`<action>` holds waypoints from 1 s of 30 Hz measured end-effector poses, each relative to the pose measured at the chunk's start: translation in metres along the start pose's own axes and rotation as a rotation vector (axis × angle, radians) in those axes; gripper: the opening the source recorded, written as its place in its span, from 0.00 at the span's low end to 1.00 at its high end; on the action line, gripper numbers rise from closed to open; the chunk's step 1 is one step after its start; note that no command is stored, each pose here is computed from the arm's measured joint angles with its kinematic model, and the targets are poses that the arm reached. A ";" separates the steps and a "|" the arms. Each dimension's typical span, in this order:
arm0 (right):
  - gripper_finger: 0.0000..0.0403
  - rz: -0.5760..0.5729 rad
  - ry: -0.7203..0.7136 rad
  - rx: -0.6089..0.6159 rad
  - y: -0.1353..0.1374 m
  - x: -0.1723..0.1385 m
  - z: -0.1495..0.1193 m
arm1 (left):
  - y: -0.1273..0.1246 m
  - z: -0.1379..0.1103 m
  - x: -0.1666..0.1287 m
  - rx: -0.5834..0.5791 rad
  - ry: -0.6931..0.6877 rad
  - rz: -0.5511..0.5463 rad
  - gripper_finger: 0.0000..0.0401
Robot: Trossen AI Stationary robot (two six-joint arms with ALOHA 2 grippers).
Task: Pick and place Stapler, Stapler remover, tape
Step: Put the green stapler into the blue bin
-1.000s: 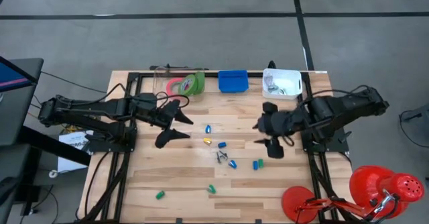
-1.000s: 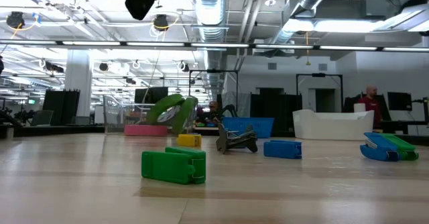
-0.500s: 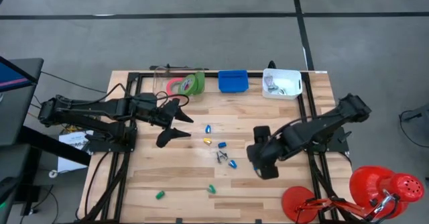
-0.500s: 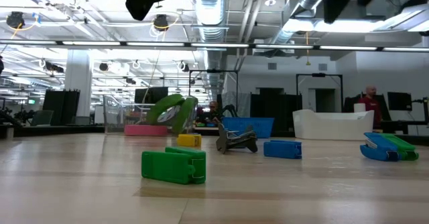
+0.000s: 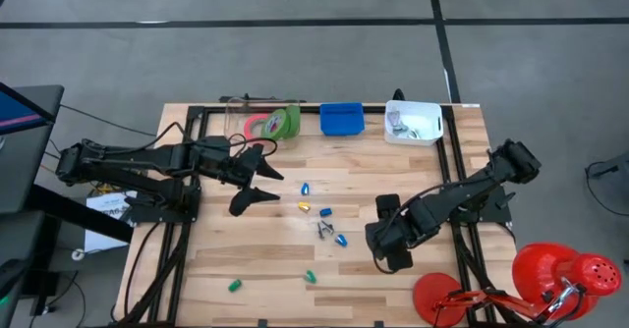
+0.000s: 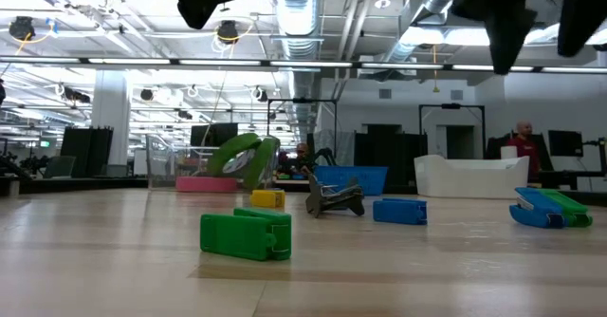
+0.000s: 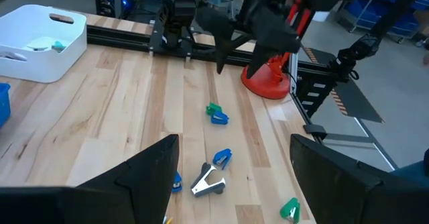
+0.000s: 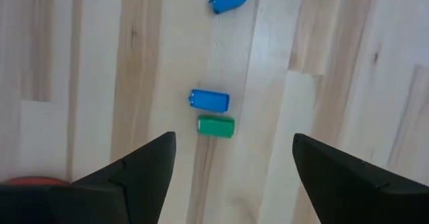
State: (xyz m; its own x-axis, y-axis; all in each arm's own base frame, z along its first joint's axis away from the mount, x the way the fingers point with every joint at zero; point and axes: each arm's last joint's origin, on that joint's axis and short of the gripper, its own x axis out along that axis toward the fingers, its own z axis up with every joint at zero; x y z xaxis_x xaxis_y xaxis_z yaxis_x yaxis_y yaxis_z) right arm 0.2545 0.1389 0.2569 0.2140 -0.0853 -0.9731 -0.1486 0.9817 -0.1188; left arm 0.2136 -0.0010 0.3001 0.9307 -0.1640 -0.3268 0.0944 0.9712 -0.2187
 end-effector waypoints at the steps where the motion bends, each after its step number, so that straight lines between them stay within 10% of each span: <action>1: 0.72 0.001 -0.002 0.001 0.000 0.004 -0.003 | 0.000 0.000 0.000 0.000 0.000 0.000 0.68; 30: 0.72 0.056 -0.018 0.057 0.001 0.094 -0.050 | 0.001 0.000 0.000 0.000 -0.007 0.041 0.68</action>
State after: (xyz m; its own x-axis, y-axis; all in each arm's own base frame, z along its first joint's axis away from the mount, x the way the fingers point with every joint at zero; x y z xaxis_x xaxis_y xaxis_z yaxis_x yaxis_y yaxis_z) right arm 0.2261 0.1238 0.1553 0.2246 -0.0271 -0.9741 -0.1061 0.9930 -0.0521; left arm 0.2137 0.0002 0.3001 0.9364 -0.1229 -0.3288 0.0562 0.9771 -0.2052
